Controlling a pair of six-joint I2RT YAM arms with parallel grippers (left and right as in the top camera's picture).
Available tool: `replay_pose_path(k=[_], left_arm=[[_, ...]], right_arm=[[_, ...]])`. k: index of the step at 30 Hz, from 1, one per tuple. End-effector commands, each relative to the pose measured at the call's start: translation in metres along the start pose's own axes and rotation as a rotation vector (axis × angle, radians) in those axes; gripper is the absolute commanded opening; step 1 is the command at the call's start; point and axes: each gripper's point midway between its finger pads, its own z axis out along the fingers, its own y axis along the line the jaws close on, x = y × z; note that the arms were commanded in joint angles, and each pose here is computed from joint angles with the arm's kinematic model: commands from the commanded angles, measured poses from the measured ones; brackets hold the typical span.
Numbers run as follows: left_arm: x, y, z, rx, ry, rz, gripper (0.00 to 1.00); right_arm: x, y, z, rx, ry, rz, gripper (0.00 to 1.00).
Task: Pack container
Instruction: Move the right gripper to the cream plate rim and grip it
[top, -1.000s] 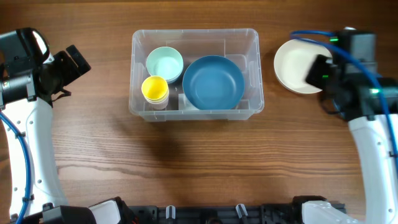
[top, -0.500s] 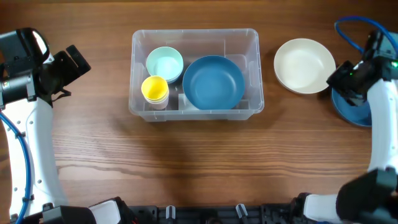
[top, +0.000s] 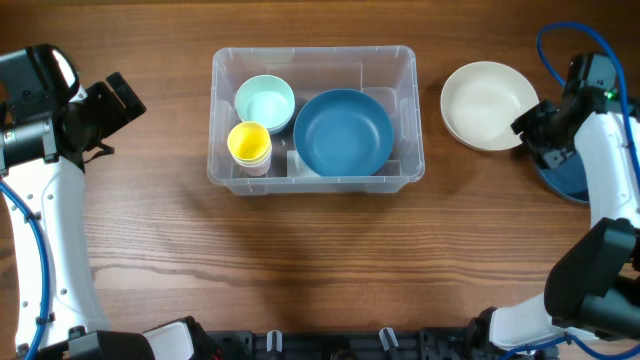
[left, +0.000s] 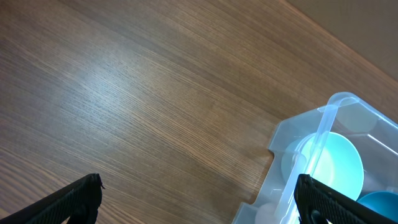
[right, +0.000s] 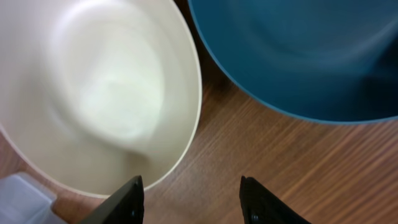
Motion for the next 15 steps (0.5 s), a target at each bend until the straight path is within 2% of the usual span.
replay_pose_path(k=[1,15], left_arm=[[-0.006,-0.003,-0.009,0.017,-0.024,-0.015,1.00],[-0.006,-0.003,-0.009,0.017,-0.024,-0.015,1.00]], right_arm=[[0.011,-0.005,0.019,0.009,0.026,0.036,0.51],[0.012,-0.007,0.053,-0.048,-0.036,0.089,0.50]])
